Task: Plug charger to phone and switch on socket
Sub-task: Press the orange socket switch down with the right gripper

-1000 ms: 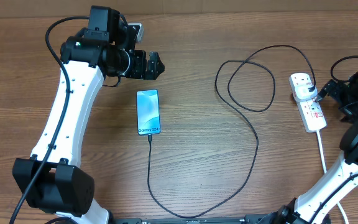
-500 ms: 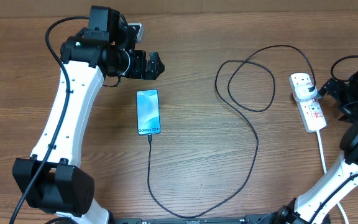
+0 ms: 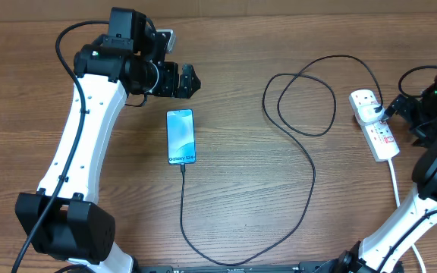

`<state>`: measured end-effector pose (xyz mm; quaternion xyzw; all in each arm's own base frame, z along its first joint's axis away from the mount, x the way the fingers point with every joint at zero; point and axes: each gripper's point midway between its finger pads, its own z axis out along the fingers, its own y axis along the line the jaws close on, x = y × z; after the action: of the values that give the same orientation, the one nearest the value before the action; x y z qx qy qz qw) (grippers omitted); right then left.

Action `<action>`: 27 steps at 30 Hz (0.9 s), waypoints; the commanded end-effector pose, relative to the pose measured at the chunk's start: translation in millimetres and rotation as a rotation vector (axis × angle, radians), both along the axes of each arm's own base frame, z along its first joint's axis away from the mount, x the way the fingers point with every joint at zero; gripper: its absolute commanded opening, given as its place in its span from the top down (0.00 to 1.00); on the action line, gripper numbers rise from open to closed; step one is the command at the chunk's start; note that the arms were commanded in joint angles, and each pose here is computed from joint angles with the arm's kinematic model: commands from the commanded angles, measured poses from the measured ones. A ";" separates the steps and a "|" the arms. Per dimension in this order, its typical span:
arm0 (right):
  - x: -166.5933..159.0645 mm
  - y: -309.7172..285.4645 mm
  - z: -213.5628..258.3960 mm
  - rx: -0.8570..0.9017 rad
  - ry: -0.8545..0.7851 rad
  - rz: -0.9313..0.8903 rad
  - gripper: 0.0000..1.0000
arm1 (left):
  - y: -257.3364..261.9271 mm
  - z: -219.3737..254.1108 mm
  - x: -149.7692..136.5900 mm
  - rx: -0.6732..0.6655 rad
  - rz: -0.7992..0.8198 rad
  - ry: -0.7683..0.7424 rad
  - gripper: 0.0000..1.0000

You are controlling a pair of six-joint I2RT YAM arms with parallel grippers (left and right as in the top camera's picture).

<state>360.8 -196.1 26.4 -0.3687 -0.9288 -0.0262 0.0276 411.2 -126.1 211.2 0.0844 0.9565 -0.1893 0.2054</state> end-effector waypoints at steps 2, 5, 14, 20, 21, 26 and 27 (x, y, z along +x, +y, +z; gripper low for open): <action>5.8 12.3 -4.9 0.022 0.004 0.014 0.01 | -1.5 15.0 -1.5 0.011 -0.031 -0.052 0.00; 5.3 12.5 -5.2 0.023 0.007 0.013 0.00 | -1.5 14.9 -1.6 0.011 -0.030 -0.052 0.00; 2.3 14.2 -4.9 0.030 0.019 0.014 0.00 | -1.6 15.0 -1.5 0.011 -0.030 -0.052 0.00; 0.6 15.1 -4.7 0.034 0.026 0.017 0.00 | -1.6 15.0 -1.5 0.011 -0.031 -0.052 0.01; 0.0 15.3 -4.7 0.035 0.028 0.018 0.00 | -1.6 15.0 -1.5 0.011 -0.031 -0.052 0.01; -9.3 14.9 -13.1 0.022 0.062 0.020 0.00 | -1.6 15.0 -1.5 0.011 -0.031 -0.052 0.00; -11.9 15.1 -16.5 0.020 0.070 0.021 0.00 | -1.6 15.1 -1.4 0.010 -0.031 -0.053 0.00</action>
<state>358.4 -195.2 26.2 -0.3752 -0.9260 -0.0249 0.0330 411.2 -126.1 211.2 0.0854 0.9564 -0.1891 0.2055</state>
